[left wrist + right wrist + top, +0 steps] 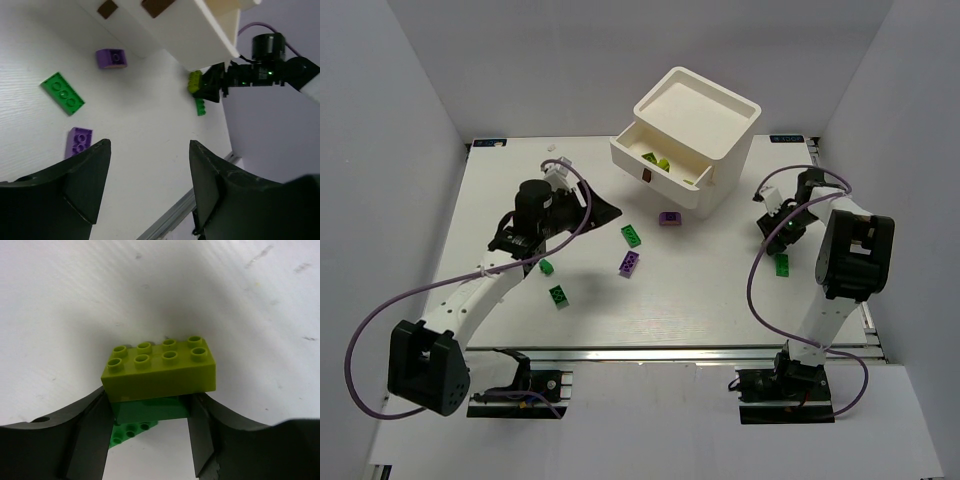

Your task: Sort the legos into containers by color

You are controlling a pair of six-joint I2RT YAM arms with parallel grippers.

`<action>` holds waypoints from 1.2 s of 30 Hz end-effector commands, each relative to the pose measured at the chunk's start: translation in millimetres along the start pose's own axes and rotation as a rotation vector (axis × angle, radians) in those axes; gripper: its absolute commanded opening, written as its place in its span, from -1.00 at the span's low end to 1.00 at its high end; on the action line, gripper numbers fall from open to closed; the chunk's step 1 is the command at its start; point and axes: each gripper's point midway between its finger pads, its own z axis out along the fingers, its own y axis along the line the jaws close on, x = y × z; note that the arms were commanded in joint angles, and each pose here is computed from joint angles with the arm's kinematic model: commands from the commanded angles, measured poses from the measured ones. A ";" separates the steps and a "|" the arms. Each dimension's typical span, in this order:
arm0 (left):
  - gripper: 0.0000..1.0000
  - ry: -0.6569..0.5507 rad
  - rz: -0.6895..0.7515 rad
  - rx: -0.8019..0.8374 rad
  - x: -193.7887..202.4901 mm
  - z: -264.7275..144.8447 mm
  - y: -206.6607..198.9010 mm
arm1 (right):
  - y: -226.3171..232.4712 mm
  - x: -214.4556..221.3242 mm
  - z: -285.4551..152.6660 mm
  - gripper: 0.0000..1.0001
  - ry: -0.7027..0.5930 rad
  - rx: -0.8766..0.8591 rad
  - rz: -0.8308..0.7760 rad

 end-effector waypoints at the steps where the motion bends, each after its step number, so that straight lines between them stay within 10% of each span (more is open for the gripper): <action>1: 0.44 0.032 0.047 0.176 -11.5 0.2 -43.7 | 19.2 -26.7 -29.6 -0.49 -0.118 -0.096 -0.059; 16: 0.52 0.172 0.085 0.469 -35.2 12.1 -129.8 | 135.8 -158.8 -194.7 -0.89 -0.739 -0.274 -0.461; 36: 0.59 0.282 0.108 0.522 -22.8 37.0 -174.0 | 224.2 -250.1 -240.8 -0.93 -0.851 -0.244 -0.773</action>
